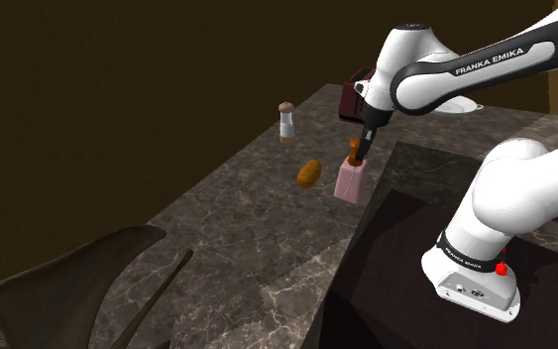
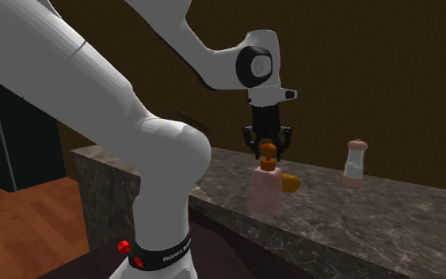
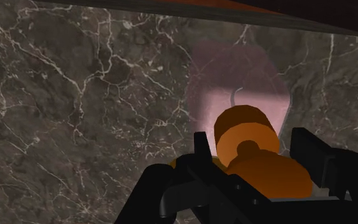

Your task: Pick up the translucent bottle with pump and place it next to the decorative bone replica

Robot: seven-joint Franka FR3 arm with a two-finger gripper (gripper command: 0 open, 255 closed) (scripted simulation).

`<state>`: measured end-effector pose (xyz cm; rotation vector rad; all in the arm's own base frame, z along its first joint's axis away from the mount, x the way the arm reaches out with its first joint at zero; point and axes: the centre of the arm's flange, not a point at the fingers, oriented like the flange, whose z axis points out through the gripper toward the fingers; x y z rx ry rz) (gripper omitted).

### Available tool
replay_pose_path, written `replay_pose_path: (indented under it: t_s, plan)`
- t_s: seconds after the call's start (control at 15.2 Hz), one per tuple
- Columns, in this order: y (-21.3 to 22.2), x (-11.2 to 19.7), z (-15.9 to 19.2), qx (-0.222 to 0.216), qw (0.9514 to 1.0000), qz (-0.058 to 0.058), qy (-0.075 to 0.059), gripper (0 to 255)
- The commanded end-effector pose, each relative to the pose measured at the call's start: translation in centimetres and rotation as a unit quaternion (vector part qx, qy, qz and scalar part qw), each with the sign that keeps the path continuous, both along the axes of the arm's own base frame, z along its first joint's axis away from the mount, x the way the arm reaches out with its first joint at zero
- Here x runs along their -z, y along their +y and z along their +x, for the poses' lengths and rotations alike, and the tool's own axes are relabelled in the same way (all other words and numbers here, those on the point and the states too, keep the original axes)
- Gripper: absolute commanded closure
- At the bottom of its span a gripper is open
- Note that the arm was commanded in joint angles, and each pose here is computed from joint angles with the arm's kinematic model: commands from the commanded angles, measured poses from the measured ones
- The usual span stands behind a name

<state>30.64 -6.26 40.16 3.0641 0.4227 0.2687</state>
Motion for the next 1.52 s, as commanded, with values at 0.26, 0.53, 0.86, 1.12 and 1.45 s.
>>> replay_pose_path:
  t_s: [0.26, 0.53, 0.86, 1.12, 1.45]
  plan:
    - [0.0, 0.0, 0.0, 0.0, 1.0, 0.0, 0.0, 255]
    - [0.0, 0.0, 0.0, 0.0, 1.0, 0.0, 0.0, 255]
    - [0.0, -2.6, 0.0, 0.0, 1.0, 0.0, 0.0, 255]
    - [0.0, -4.7, 0.0, 0.0, 1.0, 0.0, 0.0, 255]
    - [0.0, -7.4, 0.0, 0.0, 1.0, 0.0, 0.0, 255]
